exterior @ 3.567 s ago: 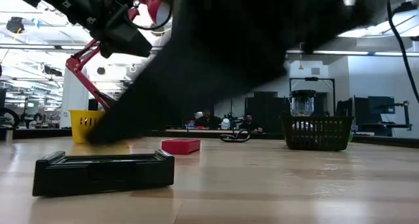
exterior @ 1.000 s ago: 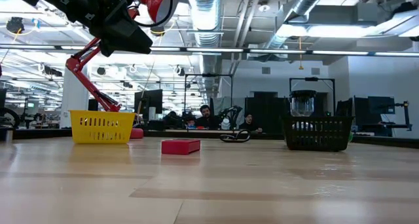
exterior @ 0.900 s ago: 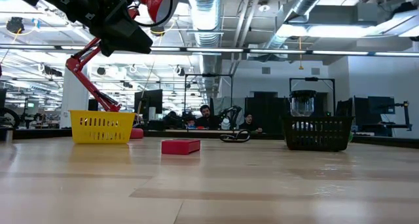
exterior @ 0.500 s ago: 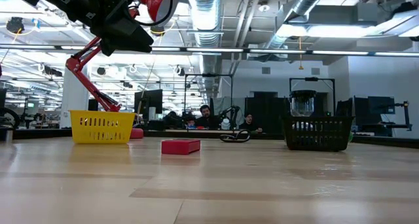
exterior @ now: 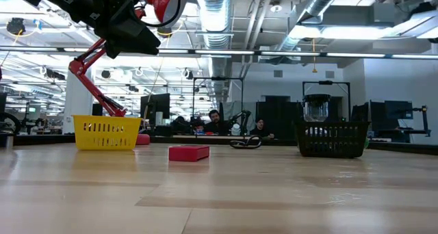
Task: Pick & Place Office items
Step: Put the green wristwatch into the yellow bin
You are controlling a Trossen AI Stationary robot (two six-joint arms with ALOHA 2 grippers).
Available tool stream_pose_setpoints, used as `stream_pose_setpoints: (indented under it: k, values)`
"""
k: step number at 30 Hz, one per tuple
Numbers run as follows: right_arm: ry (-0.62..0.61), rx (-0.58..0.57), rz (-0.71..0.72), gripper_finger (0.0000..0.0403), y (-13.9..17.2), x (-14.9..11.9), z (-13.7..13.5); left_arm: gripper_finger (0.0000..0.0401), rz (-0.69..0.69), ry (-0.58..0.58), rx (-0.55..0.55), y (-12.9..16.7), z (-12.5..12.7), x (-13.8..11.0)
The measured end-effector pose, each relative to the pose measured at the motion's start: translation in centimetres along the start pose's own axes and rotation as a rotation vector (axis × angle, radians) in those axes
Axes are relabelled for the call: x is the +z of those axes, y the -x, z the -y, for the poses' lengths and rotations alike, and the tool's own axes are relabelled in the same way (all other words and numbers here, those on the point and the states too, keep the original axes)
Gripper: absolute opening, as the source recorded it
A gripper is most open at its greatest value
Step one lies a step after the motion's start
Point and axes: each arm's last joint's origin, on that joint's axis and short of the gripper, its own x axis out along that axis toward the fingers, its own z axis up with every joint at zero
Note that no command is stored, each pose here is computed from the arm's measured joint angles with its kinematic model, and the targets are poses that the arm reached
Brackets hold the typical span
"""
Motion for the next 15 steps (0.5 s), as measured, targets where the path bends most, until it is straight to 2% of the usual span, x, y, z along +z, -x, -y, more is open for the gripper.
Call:
stream_pose_setpoints:
  k: [8,15]
  values:
    - [0.027,0.022,-0.042,0.0239,0.1,0.5,0.3,0.0117,0.000,0.000,0.000,0.0,0.0,0.0]
    - [-0.082,0.099,-0.158,0.0239,2.1,2.3,1.1,0.0117,0.002,0.001,-0.001,0.0,0.0,0.0]
